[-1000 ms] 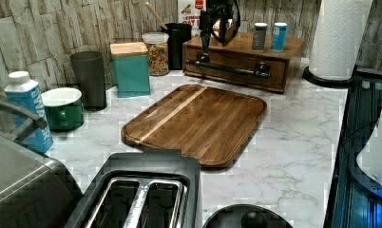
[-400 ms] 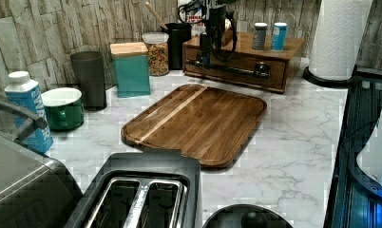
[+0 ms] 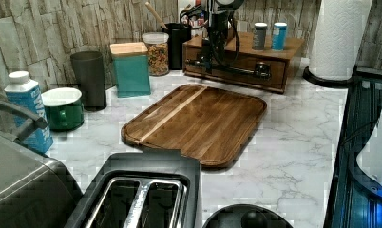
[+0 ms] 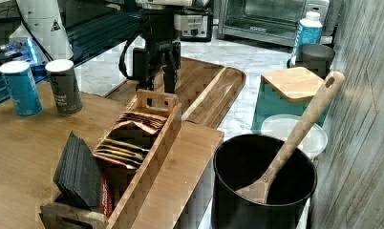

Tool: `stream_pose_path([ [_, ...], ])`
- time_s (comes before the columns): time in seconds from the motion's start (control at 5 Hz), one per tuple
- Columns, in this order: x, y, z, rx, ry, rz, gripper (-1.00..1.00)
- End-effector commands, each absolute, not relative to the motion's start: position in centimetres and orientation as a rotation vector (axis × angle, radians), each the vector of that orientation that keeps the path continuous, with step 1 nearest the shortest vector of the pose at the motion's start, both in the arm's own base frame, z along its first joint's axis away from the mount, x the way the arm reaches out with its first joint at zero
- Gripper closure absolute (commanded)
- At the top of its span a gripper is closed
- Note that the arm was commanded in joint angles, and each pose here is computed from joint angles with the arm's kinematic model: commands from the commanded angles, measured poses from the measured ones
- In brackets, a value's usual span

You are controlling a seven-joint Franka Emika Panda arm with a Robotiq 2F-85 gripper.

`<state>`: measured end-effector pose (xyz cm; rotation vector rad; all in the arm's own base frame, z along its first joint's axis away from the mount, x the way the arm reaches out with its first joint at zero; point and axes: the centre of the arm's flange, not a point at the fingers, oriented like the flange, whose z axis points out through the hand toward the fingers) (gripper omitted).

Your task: Open the drawer.

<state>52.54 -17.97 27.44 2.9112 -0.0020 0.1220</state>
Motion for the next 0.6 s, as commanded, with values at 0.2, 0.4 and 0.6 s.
stream_pose_path([
  [0.2,52.07,-18.91,23.65,2.924,-0.147,0.102,-1.0],
  [0.4,51.8,-19.07,22.9,2.935,-0.167,0.065,-1.0],
  [0.6,51.8,-18.36,22.77,2.949,-0.207,0.033,-1.0],
])
